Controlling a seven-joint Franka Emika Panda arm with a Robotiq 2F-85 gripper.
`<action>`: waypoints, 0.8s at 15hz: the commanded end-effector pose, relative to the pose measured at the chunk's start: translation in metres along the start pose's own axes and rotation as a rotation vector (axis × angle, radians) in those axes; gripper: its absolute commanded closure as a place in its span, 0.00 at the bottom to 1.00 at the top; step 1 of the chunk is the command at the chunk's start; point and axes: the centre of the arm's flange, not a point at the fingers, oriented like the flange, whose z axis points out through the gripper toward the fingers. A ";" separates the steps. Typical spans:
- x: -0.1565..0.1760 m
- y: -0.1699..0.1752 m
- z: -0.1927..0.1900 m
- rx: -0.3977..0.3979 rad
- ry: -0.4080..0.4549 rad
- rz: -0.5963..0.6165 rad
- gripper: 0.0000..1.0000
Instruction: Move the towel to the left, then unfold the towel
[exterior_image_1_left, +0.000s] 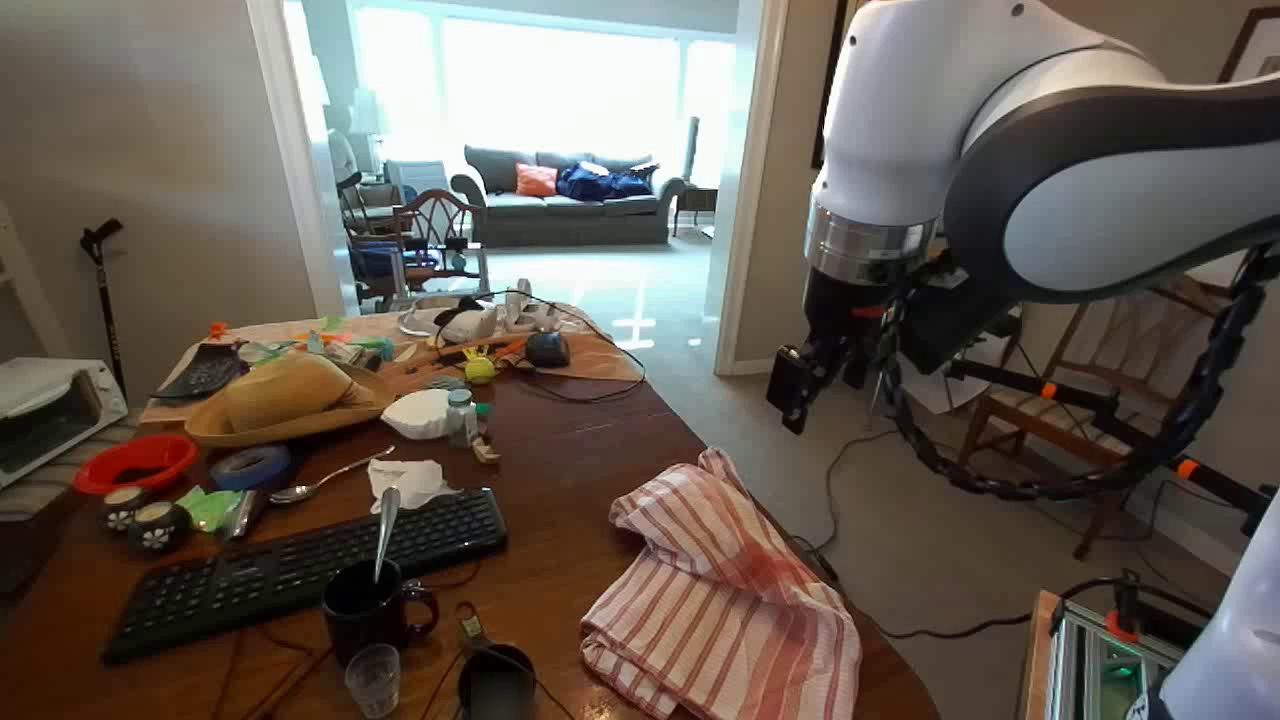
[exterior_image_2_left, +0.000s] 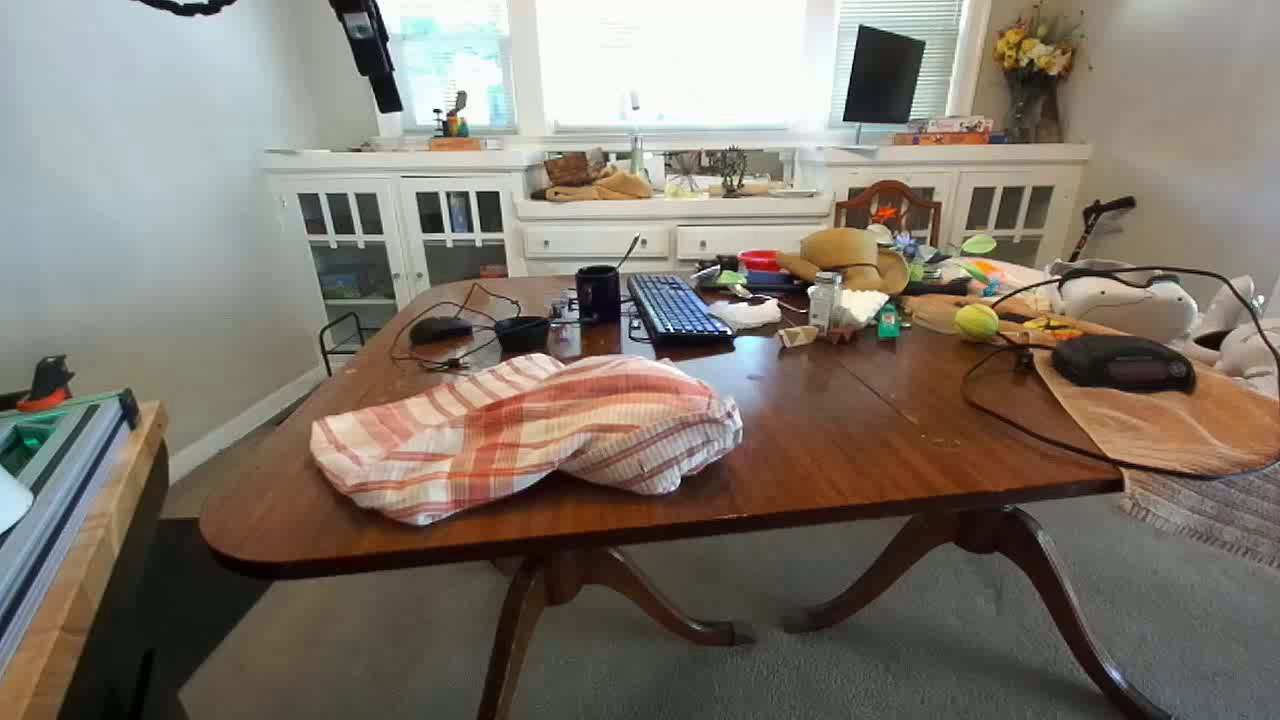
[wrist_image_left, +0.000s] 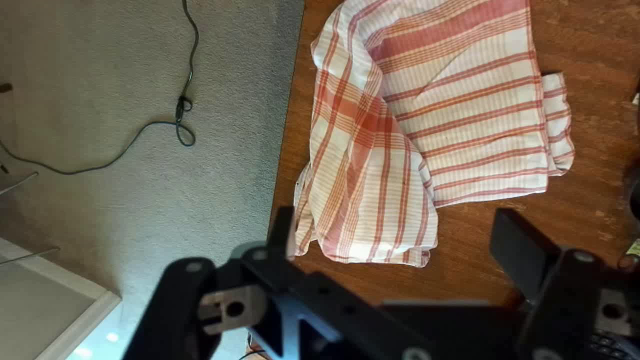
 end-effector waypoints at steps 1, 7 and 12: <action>0.000 0.000 0.000 0.000 0.000 0.000 0.00; 0.000 0.000 0.000 0.000 0.000 0.000 0.00; 0.009 -0.008 0.019 0.029 0.002 0.022 0.00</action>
